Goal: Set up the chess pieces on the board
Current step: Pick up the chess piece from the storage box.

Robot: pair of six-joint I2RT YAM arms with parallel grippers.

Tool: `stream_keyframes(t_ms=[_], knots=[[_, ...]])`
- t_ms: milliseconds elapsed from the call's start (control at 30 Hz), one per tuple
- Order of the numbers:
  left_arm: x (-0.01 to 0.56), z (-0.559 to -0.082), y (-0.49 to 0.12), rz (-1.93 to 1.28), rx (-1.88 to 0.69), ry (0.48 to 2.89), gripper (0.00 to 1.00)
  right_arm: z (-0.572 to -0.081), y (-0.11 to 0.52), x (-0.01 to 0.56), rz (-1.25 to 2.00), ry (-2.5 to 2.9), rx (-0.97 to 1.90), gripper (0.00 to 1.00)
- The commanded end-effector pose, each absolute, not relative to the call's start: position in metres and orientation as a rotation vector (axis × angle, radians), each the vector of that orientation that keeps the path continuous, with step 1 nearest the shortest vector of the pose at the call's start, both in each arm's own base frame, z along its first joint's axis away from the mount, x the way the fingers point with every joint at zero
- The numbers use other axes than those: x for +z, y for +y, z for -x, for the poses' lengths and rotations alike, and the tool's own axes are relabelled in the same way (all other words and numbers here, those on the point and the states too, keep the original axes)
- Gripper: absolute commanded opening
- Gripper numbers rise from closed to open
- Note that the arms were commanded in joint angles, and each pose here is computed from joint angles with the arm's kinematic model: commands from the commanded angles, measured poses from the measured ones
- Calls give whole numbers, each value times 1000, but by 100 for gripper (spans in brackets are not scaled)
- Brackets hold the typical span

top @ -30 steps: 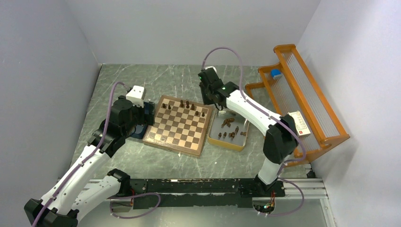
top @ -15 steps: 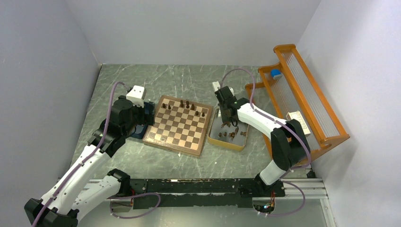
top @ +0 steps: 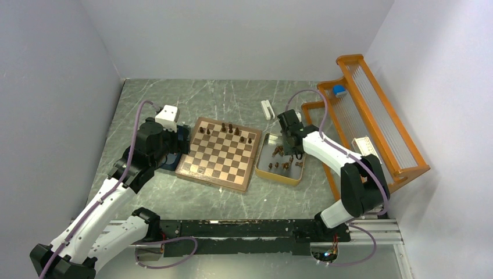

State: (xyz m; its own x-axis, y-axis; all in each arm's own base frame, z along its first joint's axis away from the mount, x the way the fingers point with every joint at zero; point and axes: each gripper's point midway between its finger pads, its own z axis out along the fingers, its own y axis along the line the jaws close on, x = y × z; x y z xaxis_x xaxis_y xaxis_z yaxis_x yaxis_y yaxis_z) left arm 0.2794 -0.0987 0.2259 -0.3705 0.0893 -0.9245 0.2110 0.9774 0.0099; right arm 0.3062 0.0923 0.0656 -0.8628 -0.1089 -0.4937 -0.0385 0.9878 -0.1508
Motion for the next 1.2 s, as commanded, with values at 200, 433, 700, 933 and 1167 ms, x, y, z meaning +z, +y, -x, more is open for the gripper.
stream_keyframes(t_ms=[200, 433, 700, 933, 1167], knots=[[235, -282, -104, -223, -155, 1909, 93, -310, 90, 49, 90, 2640, -176, 30], [235, -282, -103, -222, -154, 1910, 93, -309, 90, 45, 89, 2660, -174, 26], [236, -282, -103, -221, -156, 1908, 93, -300, 86, 39, 87, 2687, -196, 30], [237, -282, -104, -221, -159, 1905, 93, -305, 86, 46, 92, 2668, -198, 19], [236, -281, -104, -222, -160, 1906, 93, -307, 88, 56, 101, 2655, -188, 8]])
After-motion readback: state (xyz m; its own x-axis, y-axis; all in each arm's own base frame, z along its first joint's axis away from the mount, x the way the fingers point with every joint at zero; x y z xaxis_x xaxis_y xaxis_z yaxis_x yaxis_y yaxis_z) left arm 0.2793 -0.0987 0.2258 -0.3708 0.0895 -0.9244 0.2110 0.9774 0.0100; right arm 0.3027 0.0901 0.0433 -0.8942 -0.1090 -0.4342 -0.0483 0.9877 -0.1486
